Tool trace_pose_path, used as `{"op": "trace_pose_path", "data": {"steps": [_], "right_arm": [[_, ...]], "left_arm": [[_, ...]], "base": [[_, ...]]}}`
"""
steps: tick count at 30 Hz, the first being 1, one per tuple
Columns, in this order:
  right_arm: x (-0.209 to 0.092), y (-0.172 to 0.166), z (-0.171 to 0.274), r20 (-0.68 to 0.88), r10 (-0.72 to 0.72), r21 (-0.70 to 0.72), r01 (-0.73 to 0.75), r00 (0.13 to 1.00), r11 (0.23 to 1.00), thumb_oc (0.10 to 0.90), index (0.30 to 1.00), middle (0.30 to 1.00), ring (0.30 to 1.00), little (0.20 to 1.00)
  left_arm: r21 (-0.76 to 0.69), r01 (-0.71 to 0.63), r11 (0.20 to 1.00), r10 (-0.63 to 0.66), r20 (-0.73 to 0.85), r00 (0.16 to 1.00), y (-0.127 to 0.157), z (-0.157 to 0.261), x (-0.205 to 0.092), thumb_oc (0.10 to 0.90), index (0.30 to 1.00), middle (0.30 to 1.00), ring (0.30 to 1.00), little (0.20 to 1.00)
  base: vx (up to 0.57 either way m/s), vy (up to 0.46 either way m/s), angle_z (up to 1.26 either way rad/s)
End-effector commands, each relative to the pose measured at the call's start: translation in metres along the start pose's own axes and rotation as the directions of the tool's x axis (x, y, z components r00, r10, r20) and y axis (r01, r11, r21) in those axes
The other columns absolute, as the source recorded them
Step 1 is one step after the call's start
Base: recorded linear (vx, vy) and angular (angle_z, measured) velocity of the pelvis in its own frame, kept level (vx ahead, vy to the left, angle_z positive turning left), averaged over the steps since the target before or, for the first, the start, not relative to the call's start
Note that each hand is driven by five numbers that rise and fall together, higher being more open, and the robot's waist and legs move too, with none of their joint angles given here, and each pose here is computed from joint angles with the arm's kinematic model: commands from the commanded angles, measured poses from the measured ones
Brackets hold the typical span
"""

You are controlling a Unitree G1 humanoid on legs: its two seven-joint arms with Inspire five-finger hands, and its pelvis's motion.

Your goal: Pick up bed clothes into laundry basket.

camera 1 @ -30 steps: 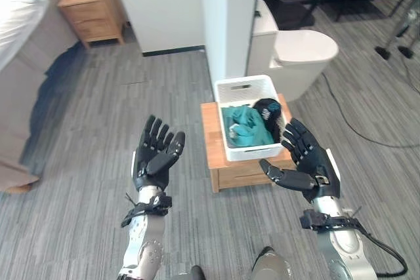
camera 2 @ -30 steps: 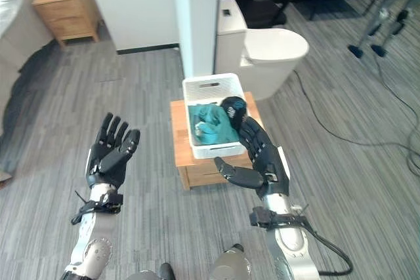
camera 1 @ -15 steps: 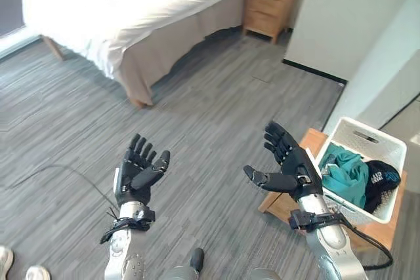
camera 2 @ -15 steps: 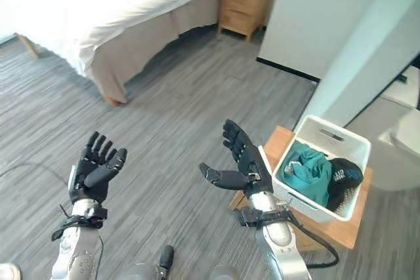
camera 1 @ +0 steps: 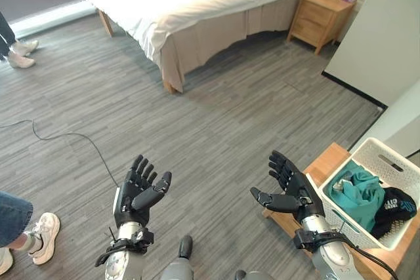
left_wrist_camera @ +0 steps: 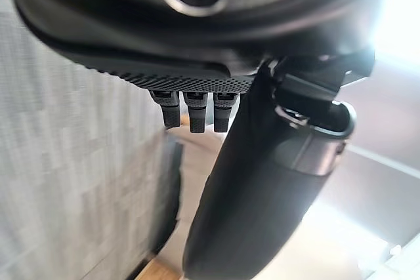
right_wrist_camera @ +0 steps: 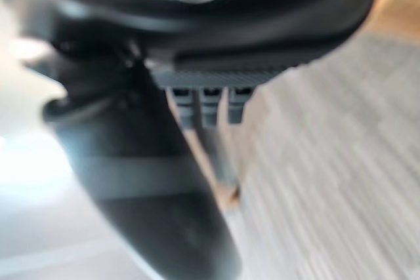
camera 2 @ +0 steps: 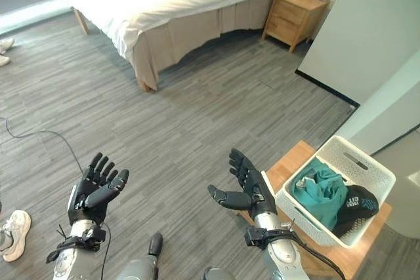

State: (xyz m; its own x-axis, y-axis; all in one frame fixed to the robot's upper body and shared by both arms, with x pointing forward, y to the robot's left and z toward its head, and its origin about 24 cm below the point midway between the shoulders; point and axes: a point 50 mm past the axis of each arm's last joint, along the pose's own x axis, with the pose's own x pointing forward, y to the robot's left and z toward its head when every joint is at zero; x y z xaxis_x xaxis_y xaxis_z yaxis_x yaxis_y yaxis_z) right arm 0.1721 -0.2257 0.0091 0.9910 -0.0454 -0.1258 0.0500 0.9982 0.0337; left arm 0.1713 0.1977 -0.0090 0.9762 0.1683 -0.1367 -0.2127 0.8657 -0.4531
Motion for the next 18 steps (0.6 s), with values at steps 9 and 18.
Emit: {"op": "trace_pose_path", "data": {"steps": [9,18], "right_arm": [[0.027,0.030,0.033,0.199,0.041,0.078,-0.058,0.979,0.995,0.800,0.900,0.900,0.900,0.900],[0.025,0.038,0.026,0.159,0.104,0.068,-0.116,0.982,0.991,0.800,0.900,0.900,0.900,0.900]], "left_arm": [[0.060,0.214,0.975,-0.217,0.042,0.975,-0.037,0.018,0.023,0.800,0.900,0.900,0.900,0.900],[0.175,0.210,0.962,-0.217,0.019,0.976,-0.029,0.020,0.017,0.800,0.900,0.900,0.900,0.900]], "base": [[0.00,0.090,0.03],[0.02,0.023,0.02]]}}
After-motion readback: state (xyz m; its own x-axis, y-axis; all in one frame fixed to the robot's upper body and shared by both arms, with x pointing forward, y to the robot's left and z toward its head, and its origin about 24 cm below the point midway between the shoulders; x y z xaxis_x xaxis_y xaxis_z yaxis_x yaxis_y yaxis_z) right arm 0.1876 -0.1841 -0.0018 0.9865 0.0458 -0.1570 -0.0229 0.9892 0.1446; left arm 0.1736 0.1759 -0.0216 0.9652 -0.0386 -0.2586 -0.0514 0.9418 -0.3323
